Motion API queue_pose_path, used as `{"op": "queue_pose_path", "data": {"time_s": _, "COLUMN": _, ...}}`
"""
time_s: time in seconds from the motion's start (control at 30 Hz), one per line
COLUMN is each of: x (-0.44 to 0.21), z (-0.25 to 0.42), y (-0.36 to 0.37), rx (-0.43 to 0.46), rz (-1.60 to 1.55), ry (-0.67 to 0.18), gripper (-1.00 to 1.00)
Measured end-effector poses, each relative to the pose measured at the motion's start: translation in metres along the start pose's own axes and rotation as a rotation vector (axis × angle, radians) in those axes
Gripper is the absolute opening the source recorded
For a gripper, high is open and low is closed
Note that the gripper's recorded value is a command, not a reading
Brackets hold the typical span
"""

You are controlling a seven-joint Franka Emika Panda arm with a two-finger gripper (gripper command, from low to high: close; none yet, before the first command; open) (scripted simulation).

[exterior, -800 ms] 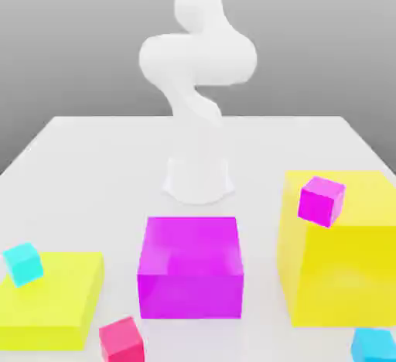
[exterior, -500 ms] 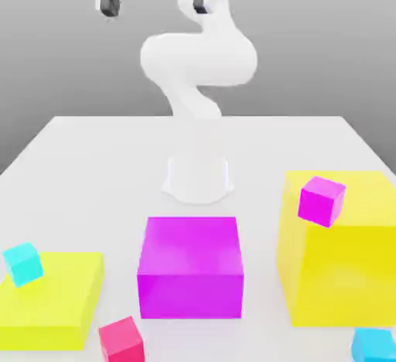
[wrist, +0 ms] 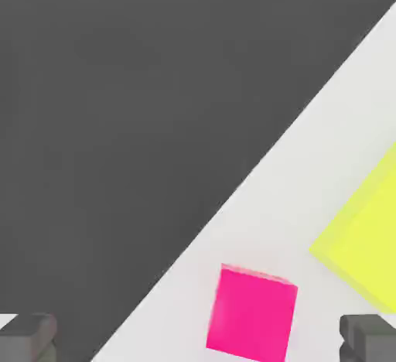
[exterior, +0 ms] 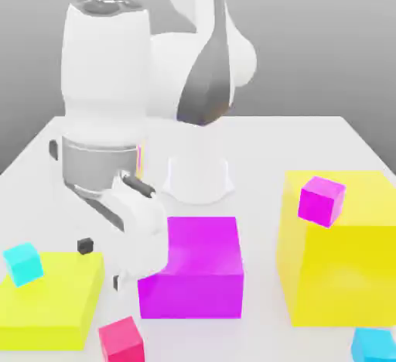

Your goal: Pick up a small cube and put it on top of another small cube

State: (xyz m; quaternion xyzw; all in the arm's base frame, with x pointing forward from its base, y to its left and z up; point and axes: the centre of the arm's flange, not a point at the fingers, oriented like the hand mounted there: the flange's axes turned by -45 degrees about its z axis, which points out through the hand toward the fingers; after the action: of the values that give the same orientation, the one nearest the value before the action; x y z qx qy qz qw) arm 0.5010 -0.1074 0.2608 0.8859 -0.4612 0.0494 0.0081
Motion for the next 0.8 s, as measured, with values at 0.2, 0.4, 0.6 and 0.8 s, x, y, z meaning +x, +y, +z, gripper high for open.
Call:
{"op": "queue_pose_path", "data": {"time_s": 0.2, "x": -0.011, "z": 0.093, "y": 0.017, "rx": -0.035, "rz": 0.126, "ry": -0.091, "gripper": 0.00}}
{"op": "queue_pose_path", "data": {"time_s": 0.4, "x": -0.015, "z": 0.119, "y": 0.018, "rx": -0.035, "rz": 0.128, "ry": -0.091, "gripper": -1.00}}
{"op": "queue_pose_path", "data": {"time_s": 0.6, "x": -0.011, "z": 0.090, "y": 0.017, "rx": -0.035, "rz": 0.130, "ry": -0.092, "gripper": -1.00}}
{"op": "queue_pose_path", "data": {"time_s": 0.8, "x": 0.044, "z": 0.021, "y": 0.097, "rx": -0.067, "rz": 0.271, "ry": -0.077, "gripper": -1.00}}
